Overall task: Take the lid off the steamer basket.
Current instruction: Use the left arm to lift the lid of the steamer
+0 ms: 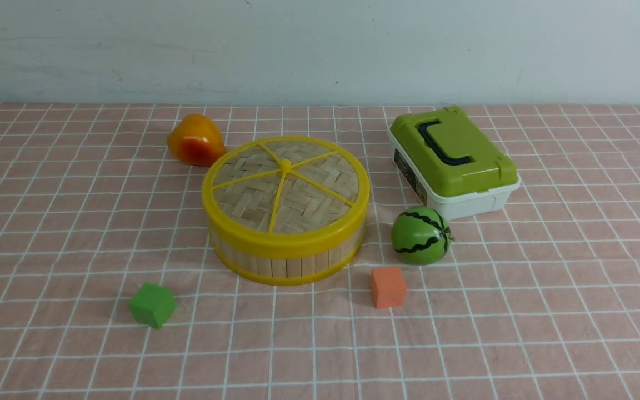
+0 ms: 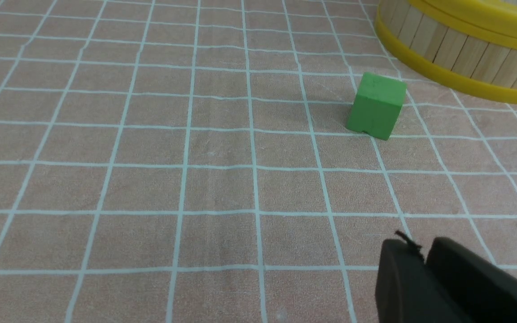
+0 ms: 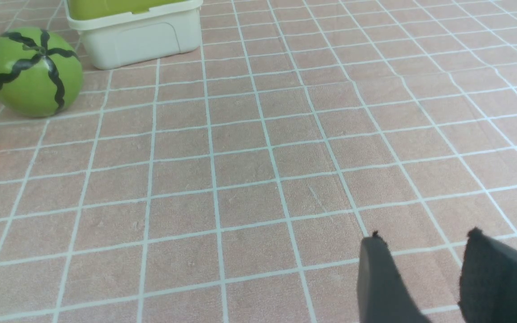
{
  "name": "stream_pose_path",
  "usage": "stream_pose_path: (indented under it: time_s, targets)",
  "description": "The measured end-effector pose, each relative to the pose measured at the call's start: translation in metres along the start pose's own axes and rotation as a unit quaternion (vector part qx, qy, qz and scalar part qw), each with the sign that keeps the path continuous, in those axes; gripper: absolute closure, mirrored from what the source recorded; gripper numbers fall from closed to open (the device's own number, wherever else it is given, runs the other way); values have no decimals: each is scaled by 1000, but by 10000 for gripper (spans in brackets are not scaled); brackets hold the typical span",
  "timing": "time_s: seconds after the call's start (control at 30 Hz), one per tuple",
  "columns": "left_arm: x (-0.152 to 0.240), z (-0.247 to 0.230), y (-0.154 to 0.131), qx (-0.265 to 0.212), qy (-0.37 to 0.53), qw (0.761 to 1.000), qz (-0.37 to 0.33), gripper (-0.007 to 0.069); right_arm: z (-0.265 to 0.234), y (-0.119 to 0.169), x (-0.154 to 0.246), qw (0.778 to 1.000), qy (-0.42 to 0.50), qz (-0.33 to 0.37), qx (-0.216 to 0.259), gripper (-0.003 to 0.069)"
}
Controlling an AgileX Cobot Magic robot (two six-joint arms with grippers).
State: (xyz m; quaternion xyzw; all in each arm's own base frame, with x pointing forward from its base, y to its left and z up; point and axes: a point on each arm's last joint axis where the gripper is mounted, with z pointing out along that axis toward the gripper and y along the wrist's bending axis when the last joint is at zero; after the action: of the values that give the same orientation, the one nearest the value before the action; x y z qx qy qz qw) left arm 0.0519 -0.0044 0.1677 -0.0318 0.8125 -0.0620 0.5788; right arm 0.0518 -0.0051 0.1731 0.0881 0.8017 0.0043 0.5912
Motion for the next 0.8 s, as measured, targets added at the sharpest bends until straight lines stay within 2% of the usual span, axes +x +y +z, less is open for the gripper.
stream_pose_path:
  time_s: [0.8]
  targets:
    - [0,0,0,0,0,1000,0,524,0,0,0,1000,0,0,0,418]
